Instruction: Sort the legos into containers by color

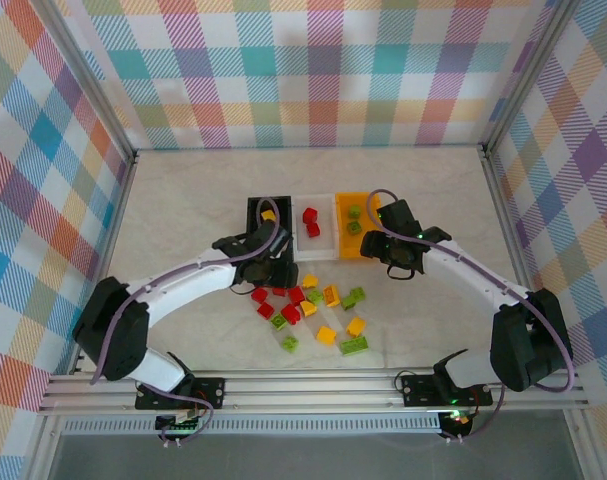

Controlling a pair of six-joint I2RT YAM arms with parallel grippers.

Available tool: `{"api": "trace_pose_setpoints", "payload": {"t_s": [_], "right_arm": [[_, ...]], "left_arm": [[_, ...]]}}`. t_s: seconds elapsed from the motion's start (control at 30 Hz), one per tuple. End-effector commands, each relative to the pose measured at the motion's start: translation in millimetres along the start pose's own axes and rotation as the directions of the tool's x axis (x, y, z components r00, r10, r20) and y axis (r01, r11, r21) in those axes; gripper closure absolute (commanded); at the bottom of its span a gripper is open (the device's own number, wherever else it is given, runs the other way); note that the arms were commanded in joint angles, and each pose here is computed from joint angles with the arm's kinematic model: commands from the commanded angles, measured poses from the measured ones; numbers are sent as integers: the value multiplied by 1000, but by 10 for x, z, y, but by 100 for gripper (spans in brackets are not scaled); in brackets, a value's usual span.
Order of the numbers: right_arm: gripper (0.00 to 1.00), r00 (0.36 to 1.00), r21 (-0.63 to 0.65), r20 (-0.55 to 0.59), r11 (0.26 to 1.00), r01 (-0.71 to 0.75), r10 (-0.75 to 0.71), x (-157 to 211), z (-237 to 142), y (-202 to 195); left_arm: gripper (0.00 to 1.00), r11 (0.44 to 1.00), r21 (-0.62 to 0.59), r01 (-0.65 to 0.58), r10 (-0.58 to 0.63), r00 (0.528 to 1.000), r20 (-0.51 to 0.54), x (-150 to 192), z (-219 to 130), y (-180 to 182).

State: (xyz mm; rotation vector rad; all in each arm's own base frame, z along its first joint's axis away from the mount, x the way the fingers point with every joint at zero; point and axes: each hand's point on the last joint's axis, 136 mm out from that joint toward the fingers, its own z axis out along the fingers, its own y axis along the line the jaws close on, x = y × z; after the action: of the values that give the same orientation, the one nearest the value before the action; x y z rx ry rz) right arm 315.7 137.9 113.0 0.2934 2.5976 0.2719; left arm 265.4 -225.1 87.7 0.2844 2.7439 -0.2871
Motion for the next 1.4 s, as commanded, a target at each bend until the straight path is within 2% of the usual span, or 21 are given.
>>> {"api": "trace_pose_setpoints", "payload": {"t_s": [0.0,0.17,0.3,0.4,0.63,0.7,0.87,1.07,1.23,1.37], "right_arm": [[29,1000,12,16,1000,-2,2,-7,-75,-39],[29,1000,7,26,1000,-12,12,-8,-100,-50],[29,999,5,33,1000,-11,11,-22,-114,-43],[29,999,6,37,1000,-10,9,-37,-121,-45],[28,999,3,41,1000,-12,12,-47,-124,-38],[28,999,3,42,1000,-15,15,-46,-121,-45],[29,999,0,44,1000,-20,20,-43,-144,-57],[28,998,-6,47,999,-33,33,-6,-171,-89],[28,999,6,34,999,-32,32,47,-159,-132],[28,999,7,20,1000,-25,25,77,-176,-143]], "left_arm": [[37,998,-34,-51,50,999,-17,36,143,9],[38,996,-75,-58,54,997,-58,129,288,81],[48,993,-93,-68,59,994,-87,227,378,108],[51,992,-104,-66,56,993,-100,280,412,127],[65,990,-126,-68,56,994,-96,320,345,169],[67,991,-117,-62,53,996,-78,269,264,134],[67,997,-75,-36,37,999,14,4,-80,3],[68,999,-27,-42,45,986,162,-630,-427,-296],[69,998,-25,-60,64,970,233,-1230,-359,-530],[68,997,-51,-61,71,973,219,-1548,-109,-562]]}}
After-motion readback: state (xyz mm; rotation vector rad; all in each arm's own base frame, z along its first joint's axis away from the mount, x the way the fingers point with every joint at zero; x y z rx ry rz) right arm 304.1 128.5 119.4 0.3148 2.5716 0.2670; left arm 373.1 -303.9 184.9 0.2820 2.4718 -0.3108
